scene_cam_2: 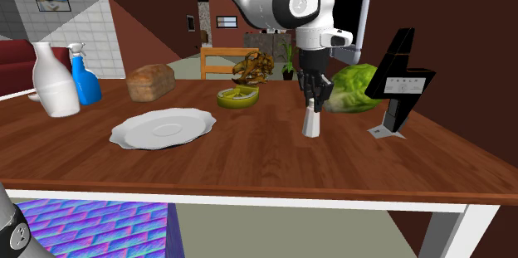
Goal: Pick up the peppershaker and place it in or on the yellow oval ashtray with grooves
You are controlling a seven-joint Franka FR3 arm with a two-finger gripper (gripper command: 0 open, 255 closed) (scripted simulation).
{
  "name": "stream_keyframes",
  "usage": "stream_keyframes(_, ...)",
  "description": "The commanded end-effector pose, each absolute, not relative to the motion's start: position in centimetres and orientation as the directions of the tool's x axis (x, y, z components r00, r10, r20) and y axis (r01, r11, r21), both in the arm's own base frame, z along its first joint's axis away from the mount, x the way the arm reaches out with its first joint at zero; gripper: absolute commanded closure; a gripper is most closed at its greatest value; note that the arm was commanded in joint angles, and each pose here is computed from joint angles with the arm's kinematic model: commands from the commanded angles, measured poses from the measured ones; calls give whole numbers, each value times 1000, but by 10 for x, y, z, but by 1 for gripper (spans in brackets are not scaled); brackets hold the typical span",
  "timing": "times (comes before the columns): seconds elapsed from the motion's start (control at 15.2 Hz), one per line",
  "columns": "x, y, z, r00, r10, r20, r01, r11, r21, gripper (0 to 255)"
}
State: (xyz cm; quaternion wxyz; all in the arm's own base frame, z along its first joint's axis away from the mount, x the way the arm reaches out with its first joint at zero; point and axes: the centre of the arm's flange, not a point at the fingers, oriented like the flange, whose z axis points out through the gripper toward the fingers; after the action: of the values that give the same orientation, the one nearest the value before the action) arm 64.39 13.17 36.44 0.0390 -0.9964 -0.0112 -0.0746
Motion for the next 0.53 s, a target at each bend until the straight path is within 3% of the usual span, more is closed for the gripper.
stream_keyframes(0.0,644,132,364,989,17,149,28,-997,-76,255)
stream_keyframes(0.46,644,132,390,989,17,149,28,-997,-76,255)
